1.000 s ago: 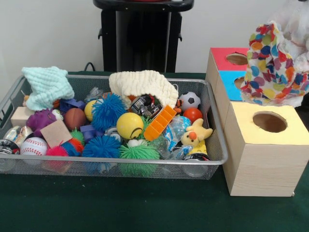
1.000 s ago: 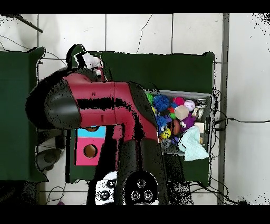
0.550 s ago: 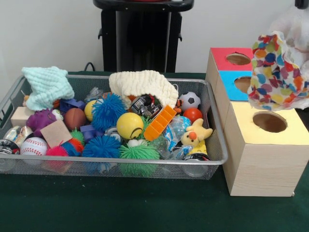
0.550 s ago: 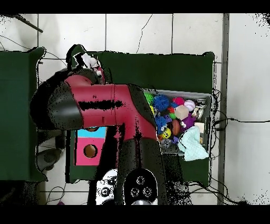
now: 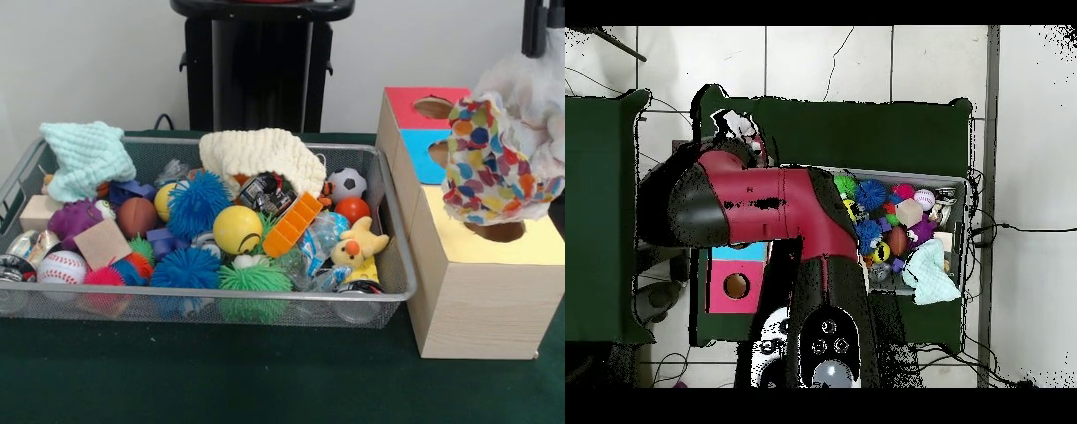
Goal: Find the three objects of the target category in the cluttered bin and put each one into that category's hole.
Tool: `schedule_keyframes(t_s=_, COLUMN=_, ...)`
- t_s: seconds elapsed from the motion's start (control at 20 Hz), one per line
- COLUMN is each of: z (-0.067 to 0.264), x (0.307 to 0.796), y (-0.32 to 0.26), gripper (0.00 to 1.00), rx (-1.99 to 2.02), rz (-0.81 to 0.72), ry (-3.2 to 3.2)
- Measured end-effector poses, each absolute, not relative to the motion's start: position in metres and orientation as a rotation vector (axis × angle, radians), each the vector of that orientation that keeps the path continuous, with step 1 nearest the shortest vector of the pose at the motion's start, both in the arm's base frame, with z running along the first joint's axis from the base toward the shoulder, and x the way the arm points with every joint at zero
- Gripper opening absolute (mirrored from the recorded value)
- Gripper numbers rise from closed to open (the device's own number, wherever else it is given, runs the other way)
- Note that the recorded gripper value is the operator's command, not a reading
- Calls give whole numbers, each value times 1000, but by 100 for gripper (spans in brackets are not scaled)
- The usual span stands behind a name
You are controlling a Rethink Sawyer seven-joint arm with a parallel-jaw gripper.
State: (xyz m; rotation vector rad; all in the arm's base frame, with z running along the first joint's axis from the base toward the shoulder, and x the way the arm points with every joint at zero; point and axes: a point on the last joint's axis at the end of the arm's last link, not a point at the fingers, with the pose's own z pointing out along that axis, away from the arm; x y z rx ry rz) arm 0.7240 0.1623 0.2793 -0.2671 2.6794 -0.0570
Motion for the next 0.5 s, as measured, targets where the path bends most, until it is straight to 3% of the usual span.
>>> schedule_keyframes(t_s=0.5, z=263, x=715, y=181, gripper=0, rx=-309, rz=-53, ry=2694)
